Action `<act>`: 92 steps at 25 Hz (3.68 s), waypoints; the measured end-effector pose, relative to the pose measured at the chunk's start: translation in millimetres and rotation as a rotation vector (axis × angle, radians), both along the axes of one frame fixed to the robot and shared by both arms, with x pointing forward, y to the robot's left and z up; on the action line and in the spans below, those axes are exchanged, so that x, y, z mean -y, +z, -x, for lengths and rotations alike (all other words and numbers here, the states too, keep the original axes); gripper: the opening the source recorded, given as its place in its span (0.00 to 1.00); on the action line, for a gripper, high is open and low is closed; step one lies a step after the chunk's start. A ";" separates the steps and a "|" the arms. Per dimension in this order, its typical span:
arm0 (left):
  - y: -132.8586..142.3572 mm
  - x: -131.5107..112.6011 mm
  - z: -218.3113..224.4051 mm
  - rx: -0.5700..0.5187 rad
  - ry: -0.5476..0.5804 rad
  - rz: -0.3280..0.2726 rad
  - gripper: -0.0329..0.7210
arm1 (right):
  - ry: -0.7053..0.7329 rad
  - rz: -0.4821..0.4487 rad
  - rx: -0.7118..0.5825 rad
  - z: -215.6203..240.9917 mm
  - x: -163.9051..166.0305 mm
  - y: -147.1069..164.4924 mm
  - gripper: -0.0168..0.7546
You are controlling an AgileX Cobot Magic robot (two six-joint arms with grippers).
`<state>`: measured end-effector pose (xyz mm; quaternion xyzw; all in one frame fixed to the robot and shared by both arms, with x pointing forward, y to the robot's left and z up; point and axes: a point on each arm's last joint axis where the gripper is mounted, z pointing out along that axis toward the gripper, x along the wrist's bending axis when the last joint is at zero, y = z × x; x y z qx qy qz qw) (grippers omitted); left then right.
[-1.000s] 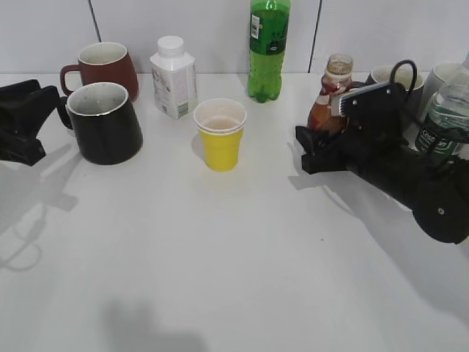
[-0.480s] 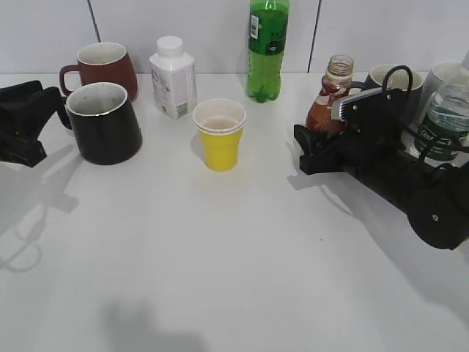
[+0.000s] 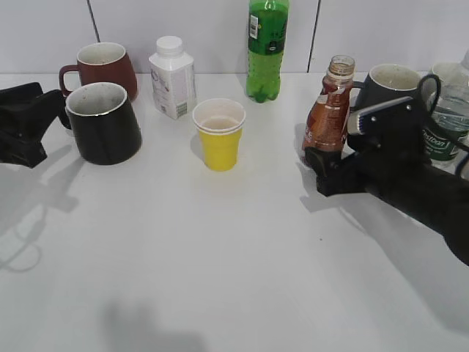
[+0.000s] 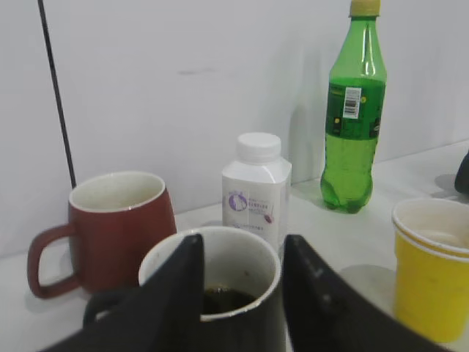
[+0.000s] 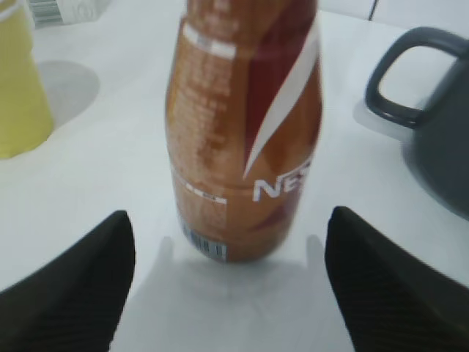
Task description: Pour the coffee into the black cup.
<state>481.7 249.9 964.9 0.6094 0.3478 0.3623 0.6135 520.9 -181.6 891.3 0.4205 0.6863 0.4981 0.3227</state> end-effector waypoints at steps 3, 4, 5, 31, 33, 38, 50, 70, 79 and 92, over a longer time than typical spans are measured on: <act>-0.8 -0.3 -0.2 -0.048 0.003 0.066 0.54 | 0.000 0.006 -0.013 10.4 4.1 3.1 0.85; -0.9 -0.3 -0.2 -0.064 0.003 0.092 0.58 | 0.000 0.009 -0.018 13.4 5.3 5.5 0.85; -1.2 -0.4 -0.3 -0.079 0.004 0.113 0.61 | -0.001 0.016 -0.029 15.6 6.3 7.7 0.85; 50.4 34.8 51.6 -0.735 0.246 -0.004 0.53 | -0.089 0.173 -0.524 54.2 26.7 154.7 0.79; 55.3 38.2 64.3 -0.804 0.256 -0.046 0.53 | -0.087 0.180 -0.566 64.6 30.0 161.0 0.79; 86.7 39.6 95.2 -0.799 0.210 -0.133 0.53 | -0.075 0.172 -0.613 102.7 42.5 184.5 0.79; 122.7 -26.9 186.5 -0.605 0.074 -0.257 0.47 | -0.051 0.074 -0.415 238.2 93.2 199.2 0.79; 94.2 -58.4 232.4 -0.481 -0.027 -0.250 0.46 | -0.241 -0.009 -0.176 285.5 130.4 161.9 0.79; 94.2 -58.3 232.5 -0.479 -0.029 -0.254 0.46 | -0.240 -0.012 -0.166 284.8 130.1 162.2 0.79; 94.2 -59.2 233.3 -0.489 0.058 -0.233 0.46 | -0.243 -0.012 -0.165 284.8 130.1 162.3 0.79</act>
